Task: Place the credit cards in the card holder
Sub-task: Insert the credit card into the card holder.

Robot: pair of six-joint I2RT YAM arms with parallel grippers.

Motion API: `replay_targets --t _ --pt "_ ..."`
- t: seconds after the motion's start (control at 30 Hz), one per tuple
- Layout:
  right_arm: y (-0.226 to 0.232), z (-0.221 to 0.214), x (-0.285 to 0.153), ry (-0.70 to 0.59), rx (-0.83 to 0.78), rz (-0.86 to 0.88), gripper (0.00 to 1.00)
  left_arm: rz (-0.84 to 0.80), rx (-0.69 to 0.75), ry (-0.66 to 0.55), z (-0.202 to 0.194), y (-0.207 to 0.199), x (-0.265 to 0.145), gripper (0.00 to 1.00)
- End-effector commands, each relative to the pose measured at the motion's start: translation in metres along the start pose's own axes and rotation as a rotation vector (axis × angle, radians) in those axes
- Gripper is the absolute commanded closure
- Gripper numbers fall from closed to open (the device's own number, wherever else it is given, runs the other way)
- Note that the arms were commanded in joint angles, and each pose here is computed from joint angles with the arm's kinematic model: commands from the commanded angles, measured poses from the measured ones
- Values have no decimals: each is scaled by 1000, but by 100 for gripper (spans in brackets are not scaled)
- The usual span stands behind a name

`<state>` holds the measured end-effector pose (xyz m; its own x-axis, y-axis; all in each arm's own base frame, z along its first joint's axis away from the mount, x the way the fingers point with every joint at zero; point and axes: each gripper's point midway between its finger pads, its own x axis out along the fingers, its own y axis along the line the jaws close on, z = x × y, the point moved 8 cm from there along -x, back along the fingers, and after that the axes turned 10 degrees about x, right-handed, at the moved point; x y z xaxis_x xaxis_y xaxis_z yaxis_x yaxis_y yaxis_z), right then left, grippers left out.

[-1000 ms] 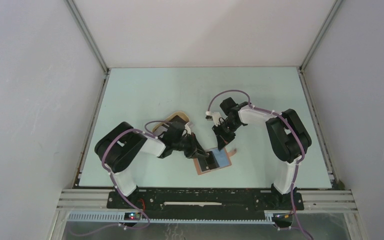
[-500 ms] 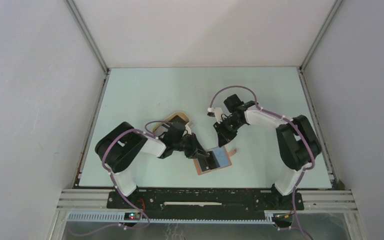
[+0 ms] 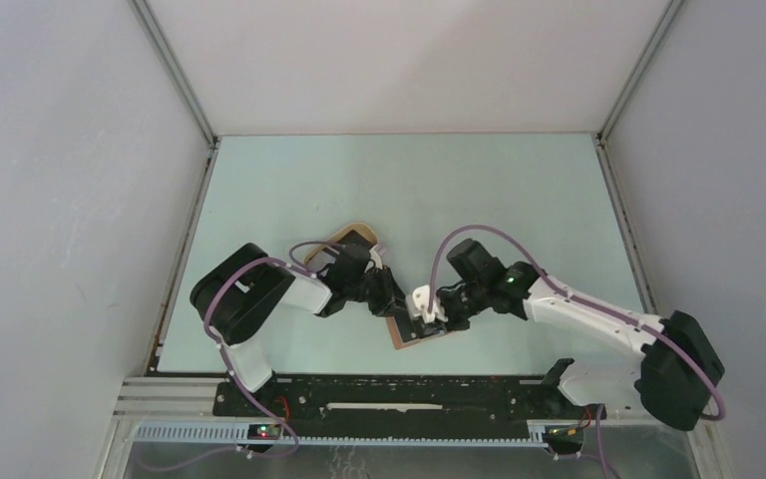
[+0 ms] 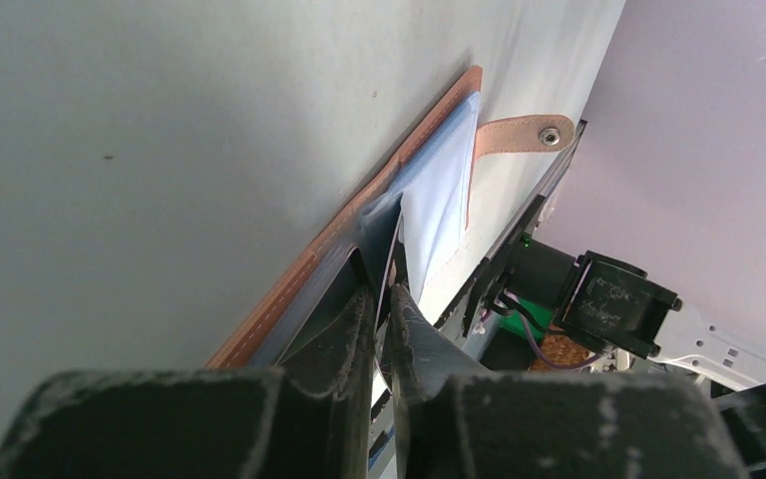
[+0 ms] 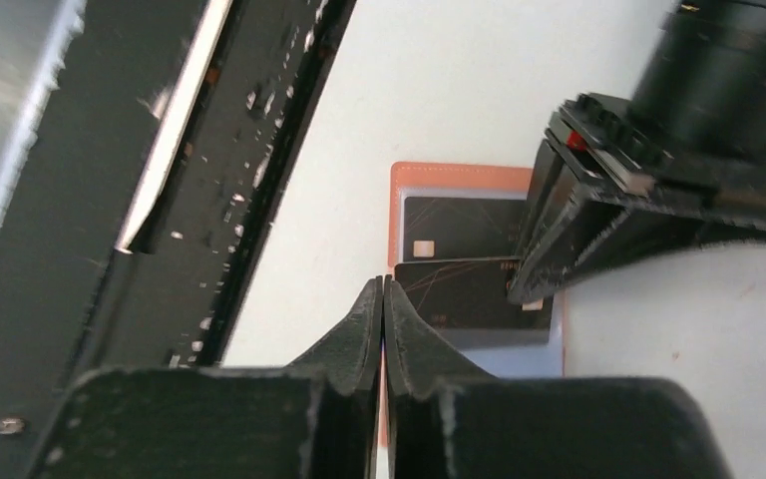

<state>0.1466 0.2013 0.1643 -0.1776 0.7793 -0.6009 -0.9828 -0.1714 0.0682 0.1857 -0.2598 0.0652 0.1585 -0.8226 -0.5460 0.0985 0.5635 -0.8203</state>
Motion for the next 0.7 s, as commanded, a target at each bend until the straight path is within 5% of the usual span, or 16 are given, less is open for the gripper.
replay_targets --t 0.0,0.67 --pt "-16 5 30 75 -287 -47 98 88 -18 26 -7 16 4 85" --pt "-36 -6 82 301 -295 -230 100 94 -12 28 -7 17 5 83"
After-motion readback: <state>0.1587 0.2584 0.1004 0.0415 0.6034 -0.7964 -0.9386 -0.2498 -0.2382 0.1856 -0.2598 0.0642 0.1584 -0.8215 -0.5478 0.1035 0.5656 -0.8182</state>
